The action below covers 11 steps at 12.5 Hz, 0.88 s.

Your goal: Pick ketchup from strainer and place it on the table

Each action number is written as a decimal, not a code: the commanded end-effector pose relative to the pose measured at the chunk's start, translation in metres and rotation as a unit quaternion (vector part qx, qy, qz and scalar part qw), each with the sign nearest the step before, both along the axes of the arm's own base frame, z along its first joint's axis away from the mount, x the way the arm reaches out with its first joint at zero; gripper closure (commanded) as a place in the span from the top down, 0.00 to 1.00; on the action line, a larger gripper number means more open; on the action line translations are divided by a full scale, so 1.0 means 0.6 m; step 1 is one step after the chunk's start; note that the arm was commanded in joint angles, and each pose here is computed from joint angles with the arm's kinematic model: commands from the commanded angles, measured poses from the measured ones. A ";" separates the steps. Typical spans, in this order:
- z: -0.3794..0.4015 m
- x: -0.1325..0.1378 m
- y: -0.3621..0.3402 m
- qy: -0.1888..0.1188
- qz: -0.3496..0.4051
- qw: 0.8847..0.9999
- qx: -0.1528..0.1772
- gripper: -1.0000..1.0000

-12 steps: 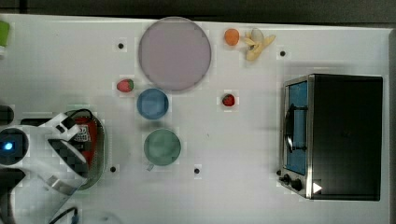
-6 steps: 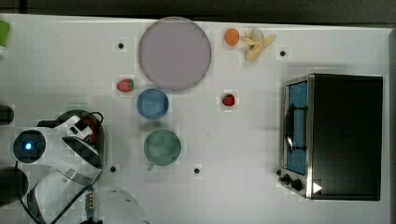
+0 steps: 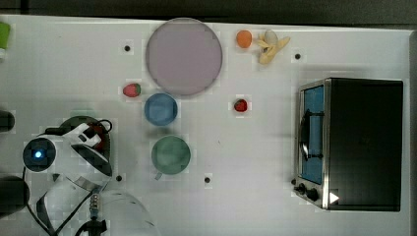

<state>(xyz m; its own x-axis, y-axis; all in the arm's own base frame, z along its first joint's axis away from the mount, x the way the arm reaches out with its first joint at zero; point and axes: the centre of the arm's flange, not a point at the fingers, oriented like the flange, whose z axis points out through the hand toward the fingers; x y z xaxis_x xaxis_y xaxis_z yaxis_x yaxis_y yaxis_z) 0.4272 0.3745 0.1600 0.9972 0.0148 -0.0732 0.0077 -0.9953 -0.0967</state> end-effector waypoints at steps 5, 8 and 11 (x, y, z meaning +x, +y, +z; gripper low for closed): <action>0.146 0.016 0.012 -0.053 -0.039 0.998 0.002 0.56; 0.240 0.019 0.002 -0.039 -0.081 0.996 -0.004 0.56; 0.315 0.034 -0.029 -0.017 -0.070 0.997 -0.009 0.56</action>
